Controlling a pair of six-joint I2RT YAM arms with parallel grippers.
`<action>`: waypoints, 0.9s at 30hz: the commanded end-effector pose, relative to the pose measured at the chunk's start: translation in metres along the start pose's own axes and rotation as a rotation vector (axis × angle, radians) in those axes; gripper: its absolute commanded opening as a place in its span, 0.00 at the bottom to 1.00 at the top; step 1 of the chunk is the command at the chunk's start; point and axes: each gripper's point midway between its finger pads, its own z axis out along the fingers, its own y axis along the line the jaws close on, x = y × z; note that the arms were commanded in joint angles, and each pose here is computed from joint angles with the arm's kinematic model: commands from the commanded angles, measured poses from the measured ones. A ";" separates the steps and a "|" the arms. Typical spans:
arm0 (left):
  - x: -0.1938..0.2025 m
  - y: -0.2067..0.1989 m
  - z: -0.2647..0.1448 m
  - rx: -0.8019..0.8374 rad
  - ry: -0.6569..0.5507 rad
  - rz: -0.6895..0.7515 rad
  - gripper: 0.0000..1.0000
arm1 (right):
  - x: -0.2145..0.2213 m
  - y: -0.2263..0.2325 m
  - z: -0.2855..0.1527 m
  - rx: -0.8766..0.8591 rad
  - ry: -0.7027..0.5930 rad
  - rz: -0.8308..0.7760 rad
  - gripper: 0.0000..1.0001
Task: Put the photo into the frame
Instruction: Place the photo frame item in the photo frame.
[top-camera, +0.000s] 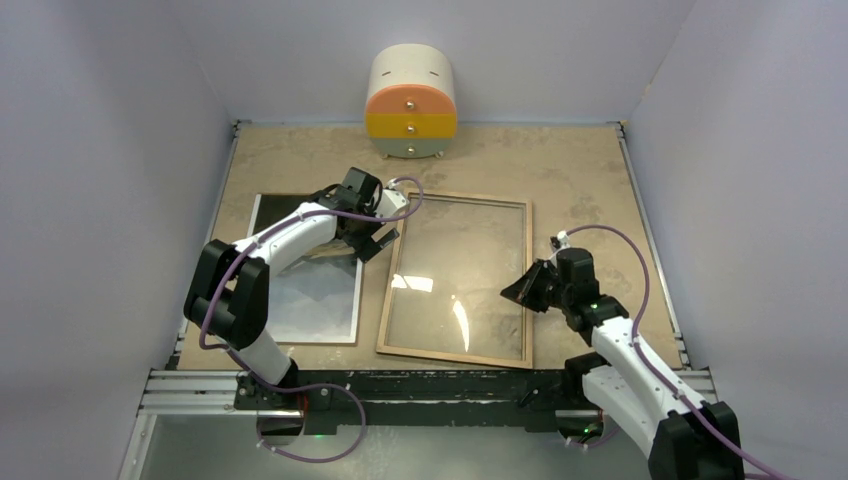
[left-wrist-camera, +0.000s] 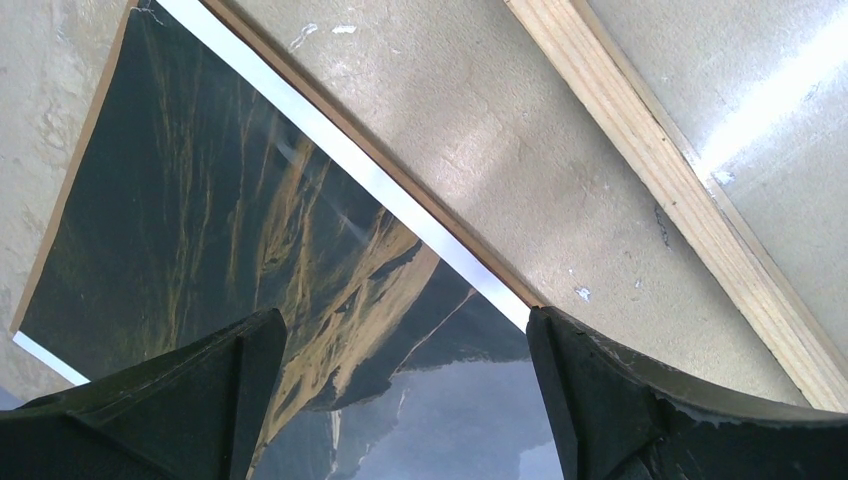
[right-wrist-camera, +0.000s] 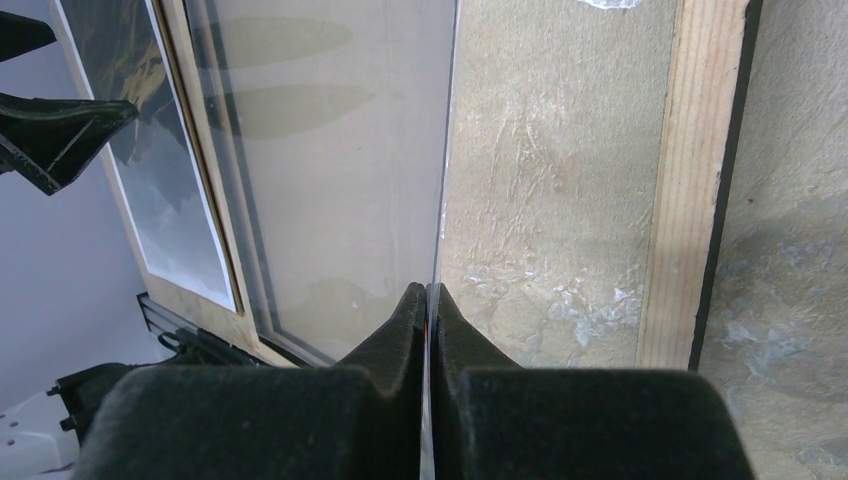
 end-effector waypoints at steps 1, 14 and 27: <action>-0.004 -0.004 0.003 0.012 -0.021 -0.018 0.98 | -0.013 0.011 -0.004 -0.009 -0.023 -0.041 0.00; -0.002 -0.011 0.005 0.027 -0.022 -0.016 0.98 | -0.015 0.012 -0.006 -0.001 0.007 -0.066 0.00; -0.002 -0.012 0.007 0.030 -0.020 -0.010 0.98 | -0.009 0.005 -0.005 0.004 0.031 -0.057 0.00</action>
